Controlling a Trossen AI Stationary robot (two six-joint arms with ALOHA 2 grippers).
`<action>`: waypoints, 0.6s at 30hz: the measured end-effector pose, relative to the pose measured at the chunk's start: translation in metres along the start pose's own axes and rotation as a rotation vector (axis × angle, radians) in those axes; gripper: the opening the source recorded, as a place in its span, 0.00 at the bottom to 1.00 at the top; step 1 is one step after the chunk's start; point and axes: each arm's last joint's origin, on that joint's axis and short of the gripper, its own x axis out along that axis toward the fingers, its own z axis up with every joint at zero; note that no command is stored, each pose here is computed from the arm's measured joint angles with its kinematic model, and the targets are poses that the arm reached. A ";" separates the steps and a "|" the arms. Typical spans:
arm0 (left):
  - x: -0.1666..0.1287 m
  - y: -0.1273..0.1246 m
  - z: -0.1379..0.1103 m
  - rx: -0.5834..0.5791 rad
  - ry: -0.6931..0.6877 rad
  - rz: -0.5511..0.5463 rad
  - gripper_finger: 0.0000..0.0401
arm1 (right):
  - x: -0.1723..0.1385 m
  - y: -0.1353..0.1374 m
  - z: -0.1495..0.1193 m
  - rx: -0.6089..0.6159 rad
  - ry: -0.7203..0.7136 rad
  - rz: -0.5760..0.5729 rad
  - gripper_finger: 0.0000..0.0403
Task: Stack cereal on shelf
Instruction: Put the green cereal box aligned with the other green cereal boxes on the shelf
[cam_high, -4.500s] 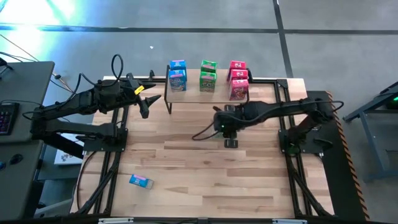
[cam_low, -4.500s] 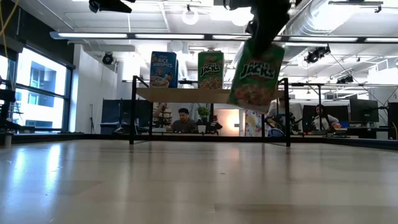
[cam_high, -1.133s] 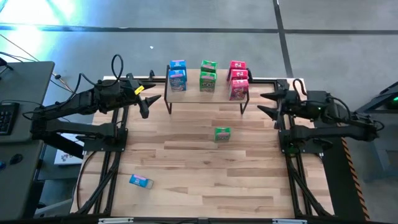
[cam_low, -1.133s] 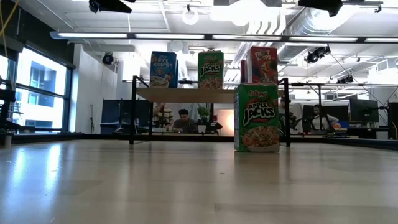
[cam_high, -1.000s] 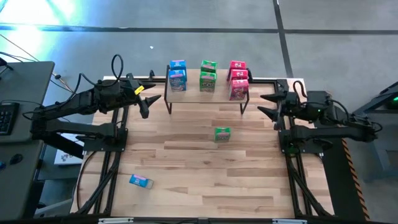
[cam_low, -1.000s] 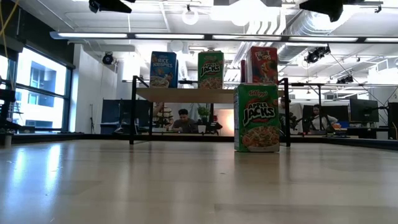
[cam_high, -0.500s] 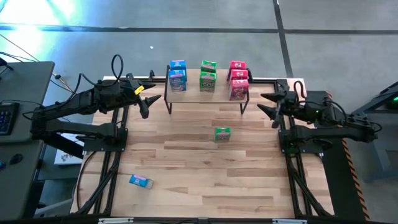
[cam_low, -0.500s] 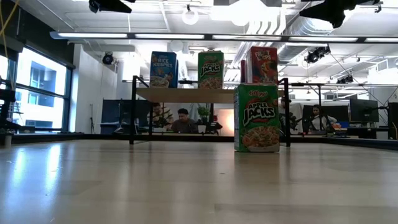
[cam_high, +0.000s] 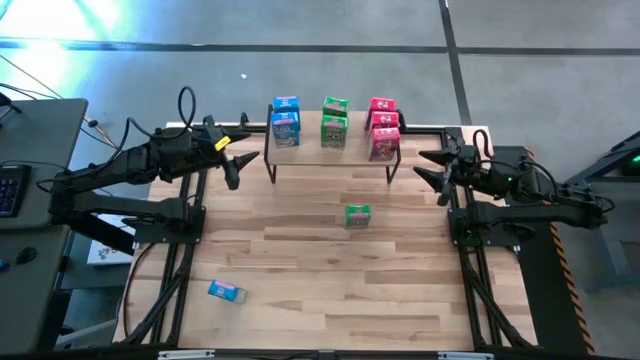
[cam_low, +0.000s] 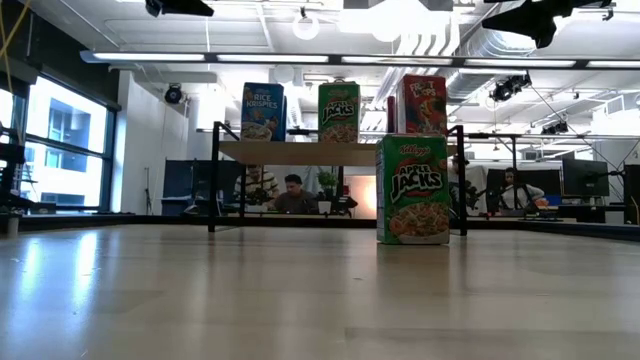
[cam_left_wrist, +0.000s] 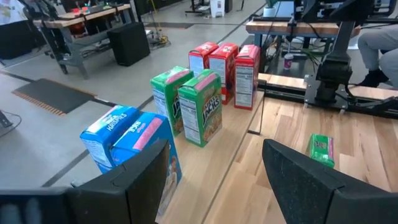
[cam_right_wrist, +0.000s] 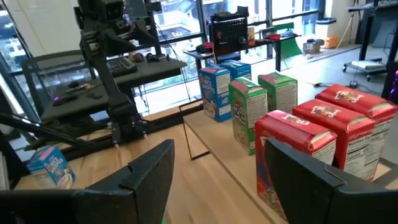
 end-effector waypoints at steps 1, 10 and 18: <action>0.000 0.000 0.000 0.001 0.001 0.000 0.62 | 0.000 0.000 0.000 0.010 0.000 0.000 0.60; 0.000 0.000 0.003 -0.094 -0.028 -0.007 0.62 | 0.000 0.000 0.000 0.006 0.000 0.001 0.60; 0.003 -0.004 0.014 -0.084 -0.132 -0.100 0.62 | 0.000 0.000 0.000 0.005 0.000 0.001 0.60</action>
